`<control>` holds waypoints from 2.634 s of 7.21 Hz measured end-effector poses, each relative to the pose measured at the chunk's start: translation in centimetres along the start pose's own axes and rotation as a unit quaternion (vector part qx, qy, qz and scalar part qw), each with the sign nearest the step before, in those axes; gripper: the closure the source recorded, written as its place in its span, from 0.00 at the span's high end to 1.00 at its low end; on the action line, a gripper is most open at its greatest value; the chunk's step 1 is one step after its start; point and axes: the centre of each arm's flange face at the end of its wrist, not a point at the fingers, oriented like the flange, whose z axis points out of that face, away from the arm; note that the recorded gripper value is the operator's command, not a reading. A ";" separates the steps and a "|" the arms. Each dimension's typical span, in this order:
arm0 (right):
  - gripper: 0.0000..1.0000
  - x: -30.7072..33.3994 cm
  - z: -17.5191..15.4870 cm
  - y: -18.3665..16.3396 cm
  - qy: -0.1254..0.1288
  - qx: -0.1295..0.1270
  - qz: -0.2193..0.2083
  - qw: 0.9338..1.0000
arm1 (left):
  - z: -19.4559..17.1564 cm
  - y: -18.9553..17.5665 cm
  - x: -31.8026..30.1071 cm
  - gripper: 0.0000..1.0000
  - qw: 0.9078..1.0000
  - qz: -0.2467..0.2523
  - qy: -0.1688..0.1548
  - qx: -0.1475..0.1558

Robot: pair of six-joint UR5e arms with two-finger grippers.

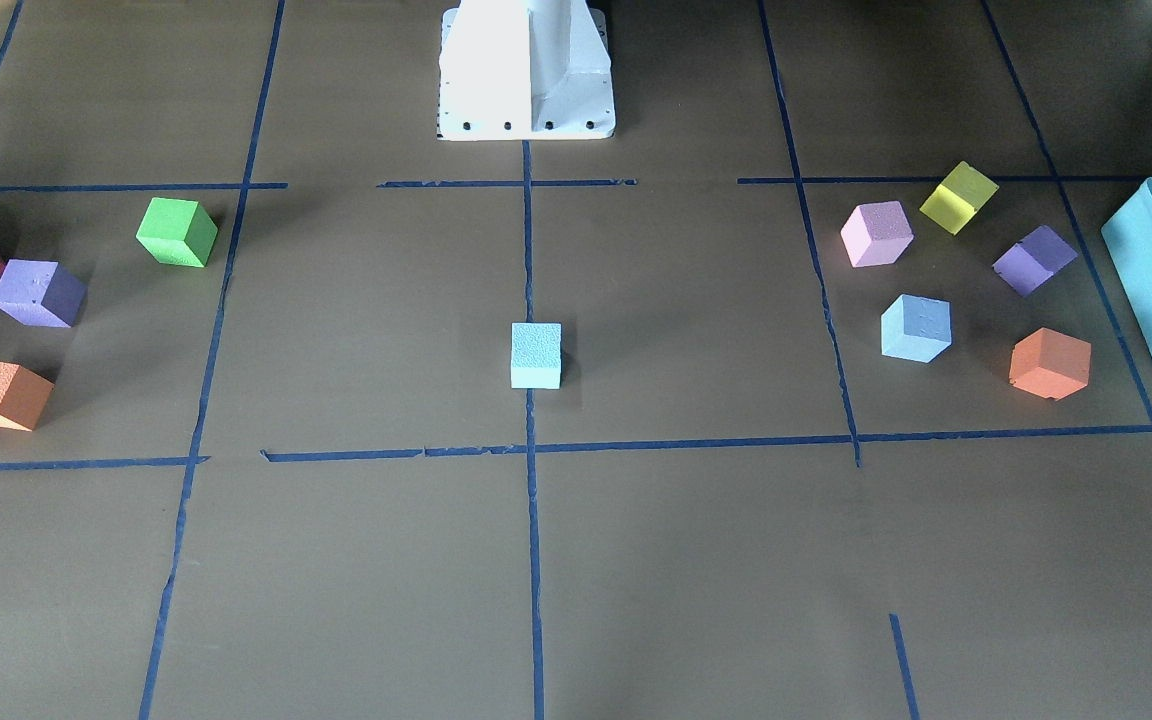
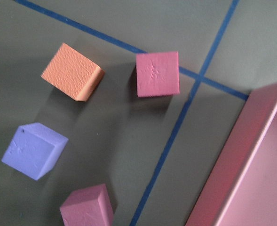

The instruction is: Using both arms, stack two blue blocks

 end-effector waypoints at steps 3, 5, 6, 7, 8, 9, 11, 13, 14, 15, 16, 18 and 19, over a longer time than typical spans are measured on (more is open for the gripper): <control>1.00 1.4 0.0 4.3 -0.003 0.011 0.026 1.000 | 7.7 -0.1 8.4 1.00 1.000 0.017 0.002 -0.011; 1.00 1.5 0.1 4.5 -0.004 0.011 0.028 1.000 | 13.9 -0.3 12.0 1.00 1.000 0.004 -0.001 0.012; 1.00 1.5 0.1 4.6 -0.004 0.011 0.028 1.000 | 16.2 -0.6 12.5 1.00 1.000 0.001 0.001 0.020; 1.00 1.5 0.1 4.6 -0.004 0.011 0.028 1.000 | 17.5 -0.7 13.0 1.00 1.000 -0.002 0.003 0.023; 1.00 1.5 0.1 4.7 -0.004 0.010 0.027 1.000 | 18.6 -0.5 13.7 1.00 1.000 -0.003 0.004 0.020; 1.00 1.6 0.2 4.7 -0.004 0.010 0.026 1.000 | 20.0 -0.2 14.4 1.00 1.000 -0.001 0.000 0.013; 1.00 1.6 0.2 4.8 -0.005 0.009 0.026 1.000 | 22.5 0.3 14.4 1.00 1.000 0.001 -0.014 0.001; 1.00 1.6 0.3 4.8 -0.005 0.009 0.025 1.000 | 24.5 0.0 14.3 0.25 1.000 0.002 -0.028 -0.004; 1.00 1.6 0.3 4.8 -0.005 0.009 0.025 1.000 | 24.8 -0.2 14.6 0.06 1.000 0.002 -0.029 -0.004; 1.00 1.7 0.3 4.8 -0.005 0.008 0.025 1.000 | 24.8 -0.4 14.9 0.02 1.000 0.003 -0.029 -0.002; 1.00 1.7 0.3 4.8 -0.005 0.008 0.026 1.000 | 24.4 -0.5 15.4 0.02 1.000 0.005 -0.025 0.002; 1.00 1.7 0.4 4.9 -0.005 0.008 0.029 1.000 | 21.5 -2.6 20.0 0.03 1.000 0.011 -0.015 0.010; 1.00 1.7 0.4 5.0 -0.005 0.008 0.030 1.000 | 18.9 -5.2 24.8 0.03 1.000 0.008 -0.018 0.008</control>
